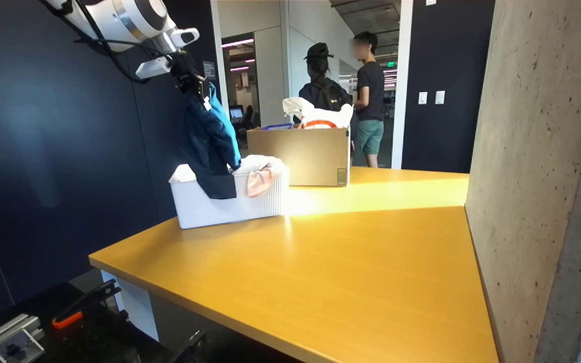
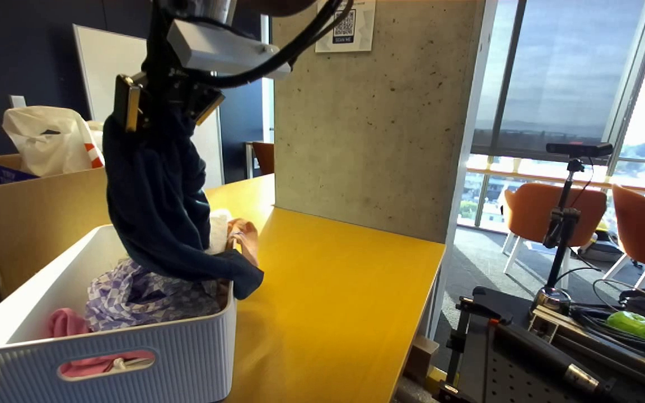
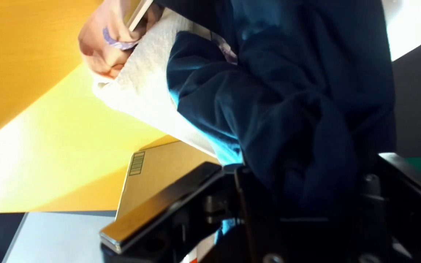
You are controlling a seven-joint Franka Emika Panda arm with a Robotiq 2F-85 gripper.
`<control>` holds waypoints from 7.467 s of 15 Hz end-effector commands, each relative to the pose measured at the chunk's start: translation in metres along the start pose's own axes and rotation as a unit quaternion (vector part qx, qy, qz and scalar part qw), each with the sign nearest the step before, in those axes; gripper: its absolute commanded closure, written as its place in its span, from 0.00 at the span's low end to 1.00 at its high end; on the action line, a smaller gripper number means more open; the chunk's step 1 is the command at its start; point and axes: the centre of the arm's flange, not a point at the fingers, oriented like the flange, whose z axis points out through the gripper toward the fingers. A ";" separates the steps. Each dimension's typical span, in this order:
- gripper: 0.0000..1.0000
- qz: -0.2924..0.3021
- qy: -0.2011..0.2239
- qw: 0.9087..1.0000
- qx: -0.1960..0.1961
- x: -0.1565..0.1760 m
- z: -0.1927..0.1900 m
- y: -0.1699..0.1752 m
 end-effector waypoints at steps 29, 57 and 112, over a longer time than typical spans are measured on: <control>0.00 0.101 -0.148 0.974 0.141 0.041 0.122 0.195; 0.24 0.101 -0.181 0.964 0.169 0.054 0.231 0.170; 0.99 0.240 -0.421 0.874 0.016 -0.137 0.198 0.437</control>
